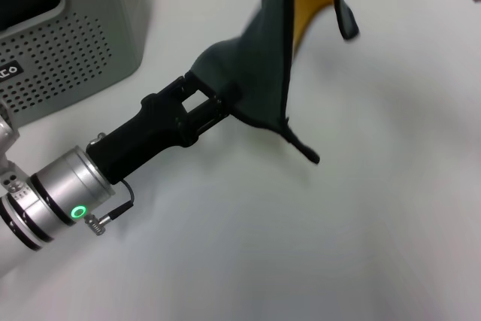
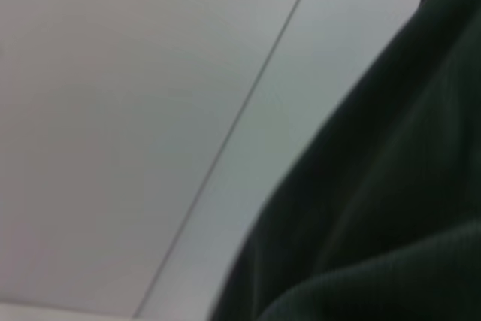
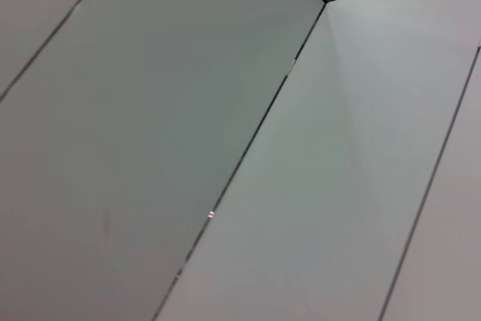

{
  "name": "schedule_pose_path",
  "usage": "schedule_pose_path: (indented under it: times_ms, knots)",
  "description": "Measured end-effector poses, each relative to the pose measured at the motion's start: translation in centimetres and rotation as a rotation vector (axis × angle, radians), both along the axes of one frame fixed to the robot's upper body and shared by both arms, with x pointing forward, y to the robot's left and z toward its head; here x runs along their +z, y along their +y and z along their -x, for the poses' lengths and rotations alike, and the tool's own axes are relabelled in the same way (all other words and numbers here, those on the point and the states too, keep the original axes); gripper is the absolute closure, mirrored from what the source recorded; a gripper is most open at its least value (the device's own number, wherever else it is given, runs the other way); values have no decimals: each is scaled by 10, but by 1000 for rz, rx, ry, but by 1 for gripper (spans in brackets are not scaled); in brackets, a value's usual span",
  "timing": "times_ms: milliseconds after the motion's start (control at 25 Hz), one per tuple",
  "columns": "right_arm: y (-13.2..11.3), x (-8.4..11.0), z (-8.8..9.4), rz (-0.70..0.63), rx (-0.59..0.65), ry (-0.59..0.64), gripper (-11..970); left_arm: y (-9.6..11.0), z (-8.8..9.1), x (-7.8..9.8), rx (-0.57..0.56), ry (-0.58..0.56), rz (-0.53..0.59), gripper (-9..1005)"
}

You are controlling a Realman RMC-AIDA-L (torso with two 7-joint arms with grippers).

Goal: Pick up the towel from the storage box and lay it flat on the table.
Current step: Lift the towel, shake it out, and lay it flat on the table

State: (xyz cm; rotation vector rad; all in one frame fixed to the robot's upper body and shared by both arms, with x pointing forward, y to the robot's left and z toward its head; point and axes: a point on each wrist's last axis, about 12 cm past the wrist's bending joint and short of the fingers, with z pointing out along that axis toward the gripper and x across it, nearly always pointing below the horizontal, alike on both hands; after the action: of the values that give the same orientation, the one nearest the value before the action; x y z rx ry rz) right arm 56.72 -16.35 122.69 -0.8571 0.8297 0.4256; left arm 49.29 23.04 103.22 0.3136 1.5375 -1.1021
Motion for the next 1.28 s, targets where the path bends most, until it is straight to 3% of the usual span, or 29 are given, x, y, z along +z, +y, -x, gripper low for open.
schedule_pose_path:
  times_ms: [280, 840, 1080, 1280]
  knots:
    - [12, 22, -7, 53, -89, -36, 940, 1, 0, -6, 28, 9, -41, 279]
    - [23, 45, -22, 119, -261, -52, 937, 4, 7, -8, 26, 18, -37, 274]
    - [39, 49, -29, 143, -272, -41, 935, -13, 7, 5, -121, -41, 10, 275]
    - [52, 56, -28, 145, -237, -59, 934, -33, -6, 20, -250, -34, 61, 276]
